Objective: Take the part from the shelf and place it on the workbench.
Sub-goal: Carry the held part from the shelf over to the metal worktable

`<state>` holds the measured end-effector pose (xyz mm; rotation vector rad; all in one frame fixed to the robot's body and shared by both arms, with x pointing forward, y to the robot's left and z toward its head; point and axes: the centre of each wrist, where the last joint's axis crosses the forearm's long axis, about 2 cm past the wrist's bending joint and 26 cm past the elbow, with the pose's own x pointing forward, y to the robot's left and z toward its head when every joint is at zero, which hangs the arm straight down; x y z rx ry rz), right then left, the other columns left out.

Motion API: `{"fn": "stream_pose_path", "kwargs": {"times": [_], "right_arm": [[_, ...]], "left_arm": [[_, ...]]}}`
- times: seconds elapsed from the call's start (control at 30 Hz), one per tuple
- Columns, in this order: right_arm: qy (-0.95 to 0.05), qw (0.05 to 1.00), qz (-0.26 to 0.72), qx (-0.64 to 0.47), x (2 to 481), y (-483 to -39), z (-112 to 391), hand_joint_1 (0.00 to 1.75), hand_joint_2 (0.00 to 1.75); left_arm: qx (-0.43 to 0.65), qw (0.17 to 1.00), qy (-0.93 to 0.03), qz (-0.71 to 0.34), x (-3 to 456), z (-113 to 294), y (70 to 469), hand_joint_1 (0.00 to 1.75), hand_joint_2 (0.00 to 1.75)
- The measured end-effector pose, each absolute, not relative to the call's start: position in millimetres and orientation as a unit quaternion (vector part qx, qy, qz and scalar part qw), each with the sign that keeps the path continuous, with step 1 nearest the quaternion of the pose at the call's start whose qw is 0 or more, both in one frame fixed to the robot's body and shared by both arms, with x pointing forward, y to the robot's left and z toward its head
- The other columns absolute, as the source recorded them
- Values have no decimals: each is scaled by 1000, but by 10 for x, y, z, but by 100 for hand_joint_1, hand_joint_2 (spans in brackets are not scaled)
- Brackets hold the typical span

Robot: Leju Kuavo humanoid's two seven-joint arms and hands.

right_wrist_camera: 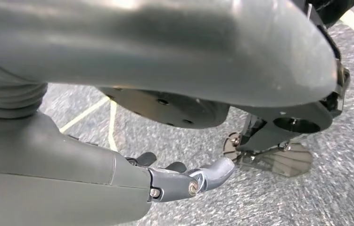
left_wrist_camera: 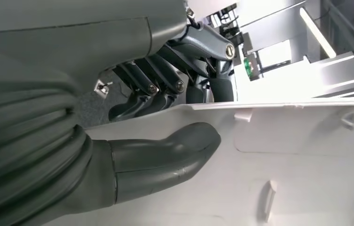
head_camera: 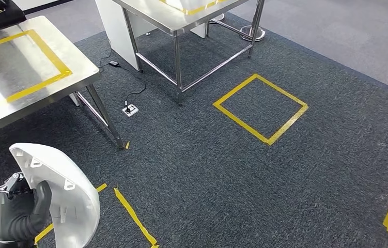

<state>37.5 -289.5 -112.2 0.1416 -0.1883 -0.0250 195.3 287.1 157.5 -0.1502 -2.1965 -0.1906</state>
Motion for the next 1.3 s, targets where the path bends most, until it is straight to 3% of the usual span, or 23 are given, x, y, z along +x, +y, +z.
{"fn": "stream_pose_path", "kwargs": {"times": [0.3,1.03,1.3], "right_arm": [[-78,994,-10,76,369,-2839,-1122,0,0],[-76,992,-62,73,398,-2795,-1118,0,0],[-80,992,-55,74,371,-2780,-1121,0,0]], "left_arm": [[-57,451,-886,-87,1954,1600,2891,175,175],[-95,427,-894,-98,2568,1756,2858,175,175],[-96,437,-889,-96,2576,1712,2846,175,175]]}}
